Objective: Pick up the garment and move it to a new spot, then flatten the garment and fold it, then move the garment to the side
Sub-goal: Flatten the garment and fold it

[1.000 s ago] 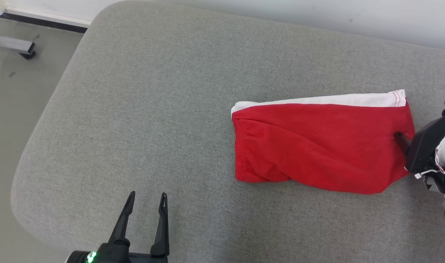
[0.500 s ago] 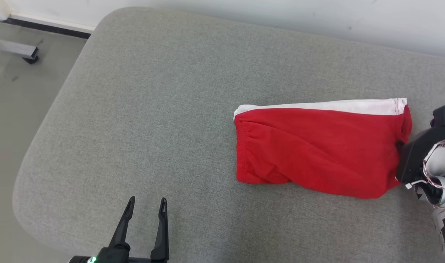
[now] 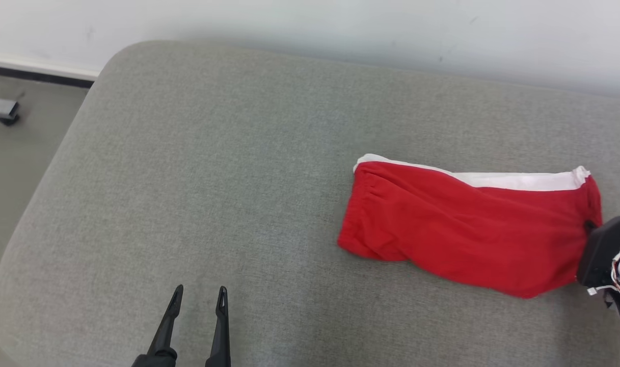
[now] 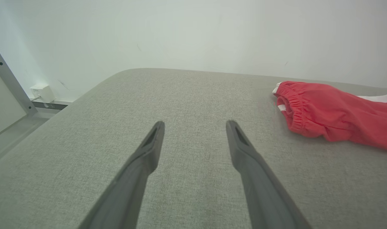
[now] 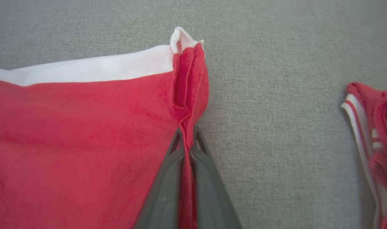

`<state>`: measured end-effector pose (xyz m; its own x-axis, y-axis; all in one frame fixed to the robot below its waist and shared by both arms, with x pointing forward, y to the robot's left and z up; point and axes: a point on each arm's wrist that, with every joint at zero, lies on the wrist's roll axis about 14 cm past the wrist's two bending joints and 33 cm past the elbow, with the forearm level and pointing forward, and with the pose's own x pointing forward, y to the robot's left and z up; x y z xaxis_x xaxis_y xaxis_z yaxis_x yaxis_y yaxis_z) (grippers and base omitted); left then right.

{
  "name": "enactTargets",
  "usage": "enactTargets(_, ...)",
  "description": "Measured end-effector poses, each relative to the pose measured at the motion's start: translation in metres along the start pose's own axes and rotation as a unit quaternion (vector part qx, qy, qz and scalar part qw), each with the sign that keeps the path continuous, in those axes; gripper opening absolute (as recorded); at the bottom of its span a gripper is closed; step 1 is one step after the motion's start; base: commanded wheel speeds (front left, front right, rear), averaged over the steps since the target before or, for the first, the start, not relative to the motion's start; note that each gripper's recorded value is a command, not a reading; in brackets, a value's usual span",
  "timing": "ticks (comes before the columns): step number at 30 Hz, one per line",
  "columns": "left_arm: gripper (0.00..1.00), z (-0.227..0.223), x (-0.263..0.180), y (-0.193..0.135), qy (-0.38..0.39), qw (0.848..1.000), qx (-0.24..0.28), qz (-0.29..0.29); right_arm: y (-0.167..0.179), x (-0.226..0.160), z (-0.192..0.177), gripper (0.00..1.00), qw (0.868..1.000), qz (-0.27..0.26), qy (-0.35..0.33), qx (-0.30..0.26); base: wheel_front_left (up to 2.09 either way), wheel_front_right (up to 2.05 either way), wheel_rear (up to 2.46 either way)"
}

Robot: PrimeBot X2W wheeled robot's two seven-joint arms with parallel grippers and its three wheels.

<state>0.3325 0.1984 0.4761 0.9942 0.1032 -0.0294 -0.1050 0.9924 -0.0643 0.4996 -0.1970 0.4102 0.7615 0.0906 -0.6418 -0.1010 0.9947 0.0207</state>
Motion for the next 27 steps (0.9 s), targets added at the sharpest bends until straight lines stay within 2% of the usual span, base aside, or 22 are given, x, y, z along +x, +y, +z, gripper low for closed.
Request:
enactTargets(5,1.0,0.004,0.001,-0.008,-0.008,1.0,-0.003,-0.013,-0.024,-0.022,0.016,0.0,0.999,-0.031,-0.036,-0.002,0.0,0.0,0.0)
enactTargets(15,1.0,0.007,-0.003,-0.014,-0.015,1.0,-0.009,-0.024,-0.05,-0.057,0.04,0.0,0.994,-0.072,-0.081,-0.012,0.0,0.0,0.0)
enactTargets(19,1.0,0.009,-0.004,-0.014,-0.018,0.999,-0.01,-0.025,-0.034,-0.064,0.052,0.0,0.993,-0.057,-0.097,-0.024,0.0,0.0,0.0)
enactTargets(27,1.0,0.012,-0.008,-0.012,-0.022,0.999,-0.015,-0.02,0.032,-0.06,0.06,0.0,0.993,0.019,-0.1,-0.067,0.0,0.0,0.0)
